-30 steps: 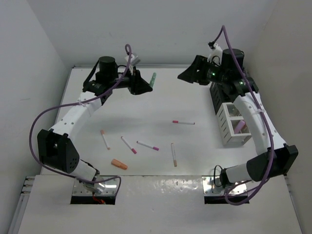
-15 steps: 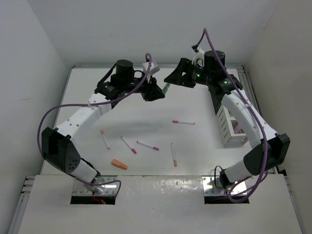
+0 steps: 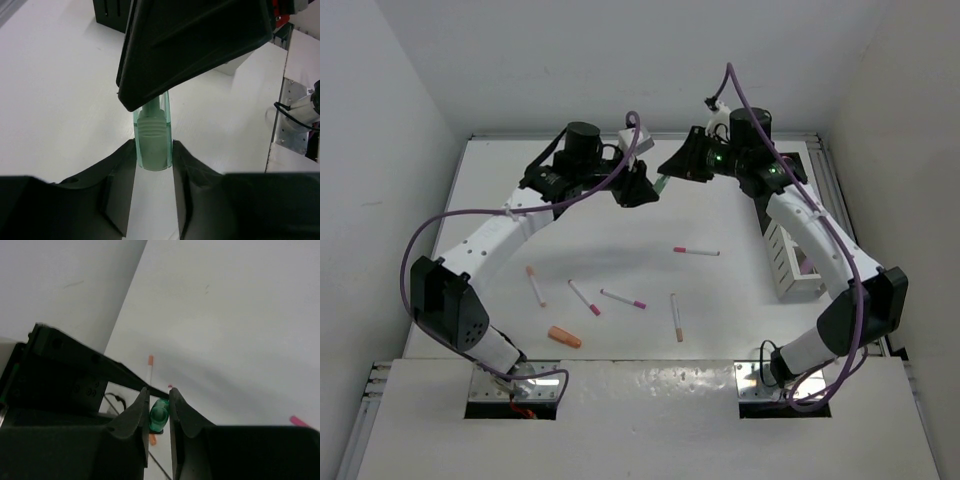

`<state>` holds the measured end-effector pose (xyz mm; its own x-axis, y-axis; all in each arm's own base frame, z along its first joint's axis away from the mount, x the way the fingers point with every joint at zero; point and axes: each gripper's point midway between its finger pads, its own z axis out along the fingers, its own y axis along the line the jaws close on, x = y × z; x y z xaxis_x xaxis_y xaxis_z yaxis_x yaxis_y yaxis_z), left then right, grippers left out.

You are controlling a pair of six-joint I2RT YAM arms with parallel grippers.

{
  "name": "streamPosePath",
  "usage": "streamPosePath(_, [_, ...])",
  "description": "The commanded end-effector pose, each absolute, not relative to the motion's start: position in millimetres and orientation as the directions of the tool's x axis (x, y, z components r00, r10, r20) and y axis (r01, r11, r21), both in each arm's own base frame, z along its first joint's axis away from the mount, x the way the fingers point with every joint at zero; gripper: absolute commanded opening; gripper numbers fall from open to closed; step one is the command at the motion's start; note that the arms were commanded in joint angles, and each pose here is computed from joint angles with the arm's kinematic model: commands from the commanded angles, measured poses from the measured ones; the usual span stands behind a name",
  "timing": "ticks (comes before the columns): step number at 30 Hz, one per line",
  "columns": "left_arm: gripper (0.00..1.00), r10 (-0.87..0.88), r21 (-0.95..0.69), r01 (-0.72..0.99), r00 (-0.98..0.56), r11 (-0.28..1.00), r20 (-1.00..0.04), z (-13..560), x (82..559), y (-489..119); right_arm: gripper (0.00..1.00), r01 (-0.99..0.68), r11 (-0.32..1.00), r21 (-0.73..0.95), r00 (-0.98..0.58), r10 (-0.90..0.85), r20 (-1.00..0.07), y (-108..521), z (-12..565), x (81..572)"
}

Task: Sort the stationery into containers
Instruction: Place the stationery in the storage box.

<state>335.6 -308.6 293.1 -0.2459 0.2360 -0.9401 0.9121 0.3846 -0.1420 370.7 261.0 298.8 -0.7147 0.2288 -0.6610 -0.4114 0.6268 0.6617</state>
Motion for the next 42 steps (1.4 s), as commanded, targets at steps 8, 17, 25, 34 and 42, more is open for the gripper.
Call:
streamPosePath(8, [1.00, 0.282, -0.010, 0.792, -0.229, 0.610, -0.932, 308, 369, -265, 0.00, -0.355, 0.767, 0.534, -0.592, 0.258, -0.763, 145, 303, 376])
streamPosePath(17, [1.00, 0.331, -0.180, 0.759, -0.468, 0.625, -0.819, 238, 377, -214, 0.00, -0.051, 0.962, 0.268, -0.473, 0.213, -0.855, -39, 270, 351])
streamPosePath(25, [0.99, 0.304, -0.233, 0.722, -0.530, 0.652, -0.792, 207, 383, -189, 0.00, 0.057, 0.975, 0.217, -0.489, 0.217, -0.845, -91, 219, 358])
streamPosePath(34, [1.00, 0.492, -0.112, 0.829, -0.428, 0.548, -0.758, 181, 342, -149, 0.02, 0.098, 0.972, 0.215, -0.533, 0.234, -0.813, -104, 178, 376])
streamPosePath(42, [0.98, 0.697, -0.046, 0.991, -0.123, 0.129, -0.706, 148, 266, -123, 0.54, 0.086, 0.976, 0.200, -0.595, 0.211, -0.776, -93, 166, 366])
